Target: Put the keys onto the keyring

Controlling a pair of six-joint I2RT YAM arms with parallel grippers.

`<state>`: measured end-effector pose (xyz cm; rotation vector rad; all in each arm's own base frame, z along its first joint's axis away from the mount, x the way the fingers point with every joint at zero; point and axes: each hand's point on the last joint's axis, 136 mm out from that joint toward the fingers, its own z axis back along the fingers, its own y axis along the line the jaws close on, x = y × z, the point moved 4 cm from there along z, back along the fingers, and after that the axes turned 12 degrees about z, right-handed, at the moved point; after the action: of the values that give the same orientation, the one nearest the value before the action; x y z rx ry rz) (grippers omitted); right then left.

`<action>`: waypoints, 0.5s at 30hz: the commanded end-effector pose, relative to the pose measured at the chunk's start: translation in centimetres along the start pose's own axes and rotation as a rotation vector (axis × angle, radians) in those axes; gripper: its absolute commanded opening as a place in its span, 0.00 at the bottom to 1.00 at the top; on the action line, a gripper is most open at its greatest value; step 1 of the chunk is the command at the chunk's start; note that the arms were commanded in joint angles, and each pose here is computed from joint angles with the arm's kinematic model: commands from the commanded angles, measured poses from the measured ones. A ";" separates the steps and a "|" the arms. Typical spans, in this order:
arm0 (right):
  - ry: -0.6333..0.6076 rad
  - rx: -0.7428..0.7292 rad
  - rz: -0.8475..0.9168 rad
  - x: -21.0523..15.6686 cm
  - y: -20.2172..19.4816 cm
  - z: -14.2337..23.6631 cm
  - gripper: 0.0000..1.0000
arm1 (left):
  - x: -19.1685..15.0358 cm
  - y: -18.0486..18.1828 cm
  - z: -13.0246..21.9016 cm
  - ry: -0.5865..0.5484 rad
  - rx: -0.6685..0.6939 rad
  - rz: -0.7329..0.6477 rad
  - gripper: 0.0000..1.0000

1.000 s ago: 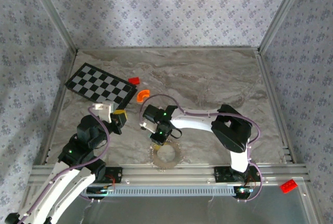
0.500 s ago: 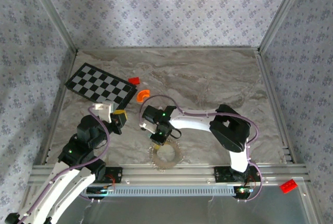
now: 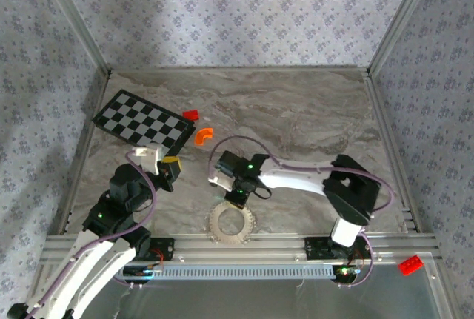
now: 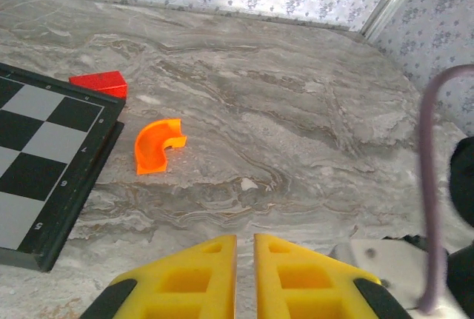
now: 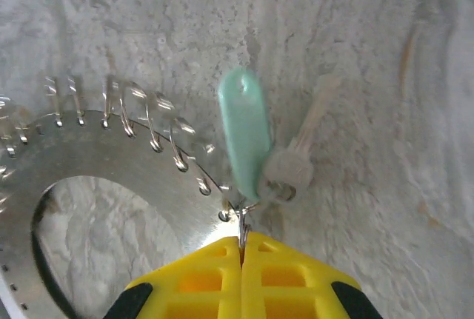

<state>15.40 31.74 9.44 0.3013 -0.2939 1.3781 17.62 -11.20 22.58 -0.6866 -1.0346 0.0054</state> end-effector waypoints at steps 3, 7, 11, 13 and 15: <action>-0.293 -0.048 0.111 1.6 0.0 4.7 0.00 | 1.8 -3.3 0.7 -0.037 -0.190 -0.001 0.14; -0.463 -0.038 0.118 2.0 -0.2 8.1 0.00 | 1.8 -4.9 1.1 -0.015 -0.296 0.004 0.17; -0.624 -0.034 0.222 2.5 1.1 11.9 0.00 | 1.7 -6.6 1.5 0.012 -0.425 0.009 0.21; -0.692 -0.022 0.269 2.6 1.7 13.7 0.00 | 1.5 -7.3 1.7 0.024 -0.478 0.015 0.23; -0.772 0.000 0.322 2.7 2.5 15.8 0.00 | 1.3 -7.9 1.9 0.041 -0.523 0.016 0.25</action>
<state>14.27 28.54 21.68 0.6692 -0.8712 1.4396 15.51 -14.96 26.36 -1.0317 -0.9997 -0.1890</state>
